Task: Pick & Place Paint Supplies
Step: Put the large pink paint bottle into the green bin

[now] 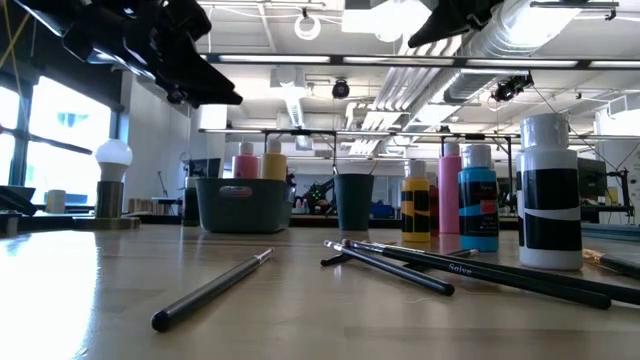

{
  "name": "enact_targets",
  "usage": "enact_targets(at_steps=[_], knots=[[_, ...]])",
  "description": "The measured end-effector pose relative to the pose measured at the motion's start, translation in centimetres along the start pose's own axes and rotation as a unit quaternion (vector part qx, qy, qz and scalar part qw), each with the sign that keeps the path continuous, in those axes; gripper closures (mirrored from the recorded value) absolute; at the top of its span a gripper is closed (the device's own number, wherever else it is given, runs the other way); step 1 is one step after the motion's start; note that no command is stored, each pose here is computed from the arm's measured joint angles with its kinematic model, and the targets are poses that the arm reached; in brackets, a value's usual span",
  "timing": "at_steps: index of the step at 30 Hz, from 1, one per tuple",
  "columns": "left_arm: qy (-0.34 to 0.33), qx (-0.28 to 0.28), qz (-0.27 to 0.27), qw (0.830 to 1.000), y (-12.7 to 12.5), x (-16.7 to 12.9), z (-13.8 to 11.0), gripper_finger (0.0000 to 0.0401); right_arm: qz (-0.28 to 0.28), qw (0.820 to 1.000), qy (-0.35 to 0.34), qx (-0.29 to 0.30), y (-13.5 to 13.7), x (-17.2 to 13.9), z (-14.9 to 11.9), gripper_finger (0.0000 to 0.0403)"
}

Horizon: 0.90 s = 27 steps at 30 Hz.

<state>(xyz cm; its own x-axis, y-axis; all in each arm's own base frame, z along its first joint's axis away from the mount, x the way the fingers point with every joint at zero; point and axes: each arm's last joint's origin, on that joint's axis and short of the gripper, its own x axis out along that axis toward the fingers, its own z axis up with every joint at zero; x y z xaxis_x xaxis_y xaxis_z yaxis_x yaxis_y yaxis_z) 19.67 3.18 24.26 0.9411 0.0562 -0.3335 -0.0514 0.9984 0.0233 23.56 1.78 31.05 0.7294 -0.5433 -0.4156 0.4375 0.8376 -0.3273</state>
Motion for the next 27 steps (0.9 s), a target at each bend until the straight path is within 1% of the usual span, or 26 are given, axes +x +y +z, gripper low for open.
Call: enact_targets(at_steps=[2, 4, 7, 9, 14, 19, 23, 27], knots=[[-0.005, 0.013, 0.008, 1.0, 0.0, 0.0, 0.1, 0.019, -0.031, 0.999, 0.027, -0.004, -0.7, 0.4, -0.6, 0.0394], [-0.004, 0.021, 0.024, 0.999, 0.1, 0.0, 0.1, 0.019, -0.043, 0.997, 0.058, 0.014, -1.6, 1.0, -1.1, 0.0394], [-0.001, 0.022, 0.052, 0.998, 0.3, 0.0, 0.1, 0.019, -0.058, 0.991, 0.103, 0.065, -3.4, 2.0, -2.0, 0.0394], [0.0, 0.024, 0.064, 0.998, 0.4, 0.0, 0.1, 0.019, -0.074, 0.985, 0.113, 0.105, -4.7, 2.8, -2.2, 0.0394], [0.001, 0.032, 0.064, 0.997, 0.4, 0.0, 0.1, 0.019, -0.091, 0.977, 0.09, 0.169, -8.2, 4.4, -1.9, 0.0394], [0.001, 0.007, 0.064, 0.998, 0.4, 0.0, 0.1, 0.019, -0.082, 0.97, 0.059, 0.219, -11.0, 5.2, -1.8, 0.0394], [0.003, -0.006, 0.064, 0.998, 0.4, 0.0, 0.0, 0.019, -0.055, 0.969, 0.047, 0.235, -12.1, 5.3, -1.4, 0.0394], [0.002, -0.008, 0.064, 0.998, 0.4, 0.0, 0.0, 0.019, -0.047, 0.969, 0.059, 0.235, -12.9, 4.3, 0.3, 0.0394]])
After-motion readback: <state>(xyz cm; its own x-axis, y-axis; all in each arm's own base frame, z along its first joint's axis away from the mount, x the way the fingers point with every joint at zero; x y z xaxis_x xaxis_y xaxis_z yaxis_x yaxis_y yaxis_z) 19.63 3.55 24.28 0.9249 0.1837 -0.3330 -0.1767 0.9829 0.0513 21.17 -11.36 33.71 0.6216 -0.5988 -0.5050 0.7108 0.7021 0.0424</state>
